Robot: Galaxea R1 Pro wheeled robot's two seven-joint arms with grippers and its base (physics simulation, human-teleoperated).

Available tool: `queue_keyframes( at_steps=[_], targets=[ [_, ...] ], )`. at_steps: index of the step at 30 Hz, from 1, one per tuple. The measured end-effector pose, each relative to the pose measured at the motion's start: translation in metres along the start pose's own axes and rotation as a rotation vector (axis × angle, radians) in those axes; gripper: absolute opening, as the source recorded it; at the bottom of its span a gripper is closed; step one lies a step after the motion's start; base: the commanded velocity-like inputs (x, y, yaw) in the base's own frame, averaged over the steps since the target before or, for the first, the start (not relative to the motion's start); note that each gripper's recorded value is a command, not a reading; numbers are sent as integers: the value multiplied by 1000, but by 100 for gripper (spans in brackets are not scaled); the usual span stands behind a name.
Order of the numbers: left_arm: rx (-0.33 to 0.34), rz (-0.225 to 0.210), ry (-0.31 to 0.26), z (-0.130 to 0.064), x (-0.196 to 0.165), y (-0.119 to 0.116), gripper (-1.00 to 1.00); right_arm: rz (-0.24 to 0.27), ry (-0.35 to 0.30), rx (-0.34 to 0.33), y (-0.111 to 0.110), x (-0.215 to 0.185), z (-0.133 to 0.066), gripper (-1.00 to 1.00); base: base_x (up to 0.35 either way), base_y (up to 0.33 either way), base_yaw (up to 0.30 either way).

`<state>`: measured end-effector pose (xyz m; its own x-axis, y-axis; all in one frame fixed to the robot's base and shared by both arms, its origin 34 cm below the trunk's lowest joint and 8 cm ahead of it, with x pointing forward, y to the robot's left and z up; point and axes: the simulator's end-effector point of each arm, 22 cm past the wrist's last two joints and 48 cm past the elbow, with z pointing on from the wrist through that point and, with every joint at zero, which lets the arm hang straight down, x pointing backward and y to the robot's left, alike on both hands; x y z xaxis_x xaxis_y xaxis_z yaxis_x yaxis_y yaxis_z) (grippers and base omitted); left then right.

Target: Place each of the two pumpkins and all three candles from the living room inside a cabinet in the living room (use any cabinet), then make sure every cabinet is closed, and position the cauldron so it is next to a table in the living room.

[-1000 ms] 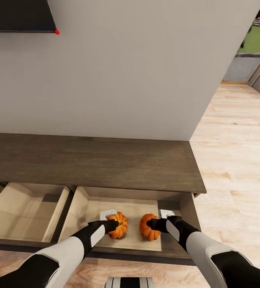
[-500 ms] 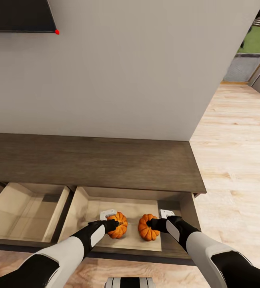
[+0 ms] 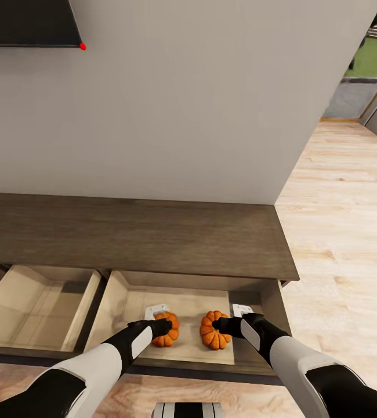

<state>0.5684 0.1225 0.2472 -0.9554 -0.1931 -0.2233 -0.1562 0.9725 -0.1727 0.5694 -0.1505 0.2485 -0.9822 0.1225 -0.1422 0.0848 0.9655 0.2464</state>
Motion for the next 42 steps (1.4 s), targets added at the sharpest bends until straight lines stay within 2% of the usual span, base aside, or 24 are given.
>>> queue_keyframes(
  at_steps=[17,42],
  targets=[
    [0,1,1,0,0,0,100,0,0,1,0,0,0,100,0,0,0],
    [5,4,-25,-10,-12,-4,100,-6,-27,-3,4,-12,-11,100,0,0,0]
  ],
)
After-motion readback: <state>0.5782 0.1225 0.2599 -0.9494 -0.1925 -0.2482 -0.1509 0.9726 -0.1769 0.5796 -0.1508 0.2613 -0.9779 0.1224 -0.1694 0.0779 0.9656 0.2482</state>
